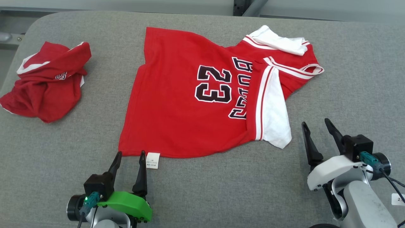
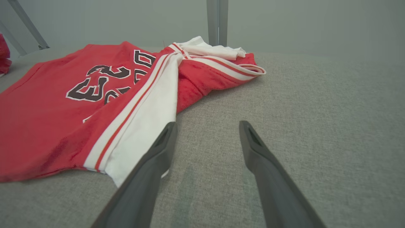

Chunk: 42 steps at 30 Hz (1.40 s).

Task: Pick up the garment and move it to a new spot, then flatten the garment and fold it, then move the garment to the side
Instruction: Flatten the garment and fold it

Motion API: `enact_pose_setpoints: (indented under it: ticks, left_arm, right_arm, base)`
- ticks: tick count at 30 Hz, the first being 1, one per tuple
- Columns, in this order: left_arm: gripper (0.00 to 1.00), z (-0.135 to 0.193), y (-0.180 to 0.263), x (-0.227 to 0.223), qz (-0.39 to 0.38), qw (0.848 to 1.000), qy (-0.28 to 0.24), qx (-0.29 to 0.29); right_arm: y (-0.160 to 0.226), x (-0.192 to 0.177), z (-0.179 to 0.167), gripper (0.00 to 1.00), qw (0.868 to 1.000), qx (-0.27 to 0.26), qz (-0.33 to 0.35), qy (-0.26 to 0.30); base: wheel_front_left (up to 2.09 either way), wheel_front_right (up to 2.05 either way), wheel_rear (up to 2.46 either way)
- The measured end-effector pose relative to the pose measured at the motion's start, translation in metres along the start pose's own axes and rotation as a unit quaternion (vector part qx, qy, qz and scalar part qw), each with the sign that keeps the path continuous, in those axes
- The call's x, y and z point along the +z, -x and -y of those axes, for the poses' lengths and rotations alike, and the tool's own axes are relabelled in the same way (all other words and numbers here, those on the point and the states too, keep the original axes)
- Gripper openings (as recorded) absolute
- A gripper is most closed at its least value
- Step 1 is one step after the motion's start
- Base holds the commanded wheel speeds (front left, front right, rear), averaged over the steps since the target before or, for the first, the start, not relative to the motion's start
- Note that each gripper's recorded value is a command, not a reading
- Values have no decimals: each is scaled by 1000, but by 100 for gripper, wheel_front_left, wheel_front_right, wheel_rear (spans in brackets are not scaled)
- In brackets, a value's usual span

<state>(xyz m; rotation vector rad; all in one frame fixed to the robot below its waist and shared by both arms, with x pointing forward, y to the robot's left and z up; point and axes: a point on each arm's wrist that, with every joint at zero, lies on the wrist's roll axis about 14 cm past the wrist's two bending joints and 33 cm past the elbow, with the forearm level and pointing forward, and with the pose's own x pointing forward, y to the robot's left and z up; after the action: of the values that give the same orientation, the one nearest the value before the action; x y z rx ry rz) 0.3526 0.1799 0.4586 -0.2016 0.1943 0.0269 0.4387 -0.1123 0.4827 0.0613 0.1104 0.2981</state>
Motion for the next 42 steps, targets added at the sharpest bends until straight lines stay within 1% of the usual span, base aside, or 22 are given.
enact_pose_setpoints:
  ticks: [3,7,14,19,25,26,27,28,29,30,36,39,42]
  left_arm:
    - [100,5,0,0,1,1000,0,-7]
    - [100,1,4,-5,-7,1000,1,0]
    - [100,-7,9,-8,-11,1000,3,11]
    - [100,-10,11,-7,-9,1000,6,17]
    - [100,-9,10,-9,-12,1000,7,16]
    - [100,-9,10,-10,-13,1000,7,16]
    - [100,-8,10,-10,-14,1000,7,15]
    - [100,-8,10,-10,-15,1000,6,14]
    - [100,-8,10,-11,-15,1000,6,14]
    - [100,-8,9,-11,-15,1000,6,14]
    - [100,-11,9,-9,-14,1000,6,19]
    - [100,-10,10,-7,-9,1000,3,16]
    - [100,-8,12,-4,-4,1000,3,11]
  right_arm:
    - [9,-8,4,100,1000,-7,-12,2]
    - [9,-16,2,100,1000,-5,-24,2]
    - [5,-28,-17,100,999,24,-43,10]
    - [3,-30,-27,100,998,37,-46,0]
    - [7,-43,-40,100,996,55,-65,-10]
    - [7,-45,-41,92,996,56,-68,-12]
    - [7,-46,-43,71,996,58,-70,-14]
    - [7,-48,-44,41,995,59,-73,-17]
    - [7,-49,-45,26,995,60,-75,-21]
    - [6,-49,-46,0,995,61,-75,-21]
    - [-3,-34,-49,0,996,64,-52,-27]
    - [-7,-12,-45,0,998,60,-20,-25]
    - [-8,21,-46,0,997,60,31,-22]
  base:
    - [0,0,0]
    - [0,0,0]
    - [0,0,0]
    - [0,0,0]
    - [0,0,0]
    - [0,0,0]
    - [0,0,0]
    - [0,0,0]
    - [0,0,0]
    - [0,0,0]
    - [0,0,0]
    - [0,0,0]
    - [0,0,0]
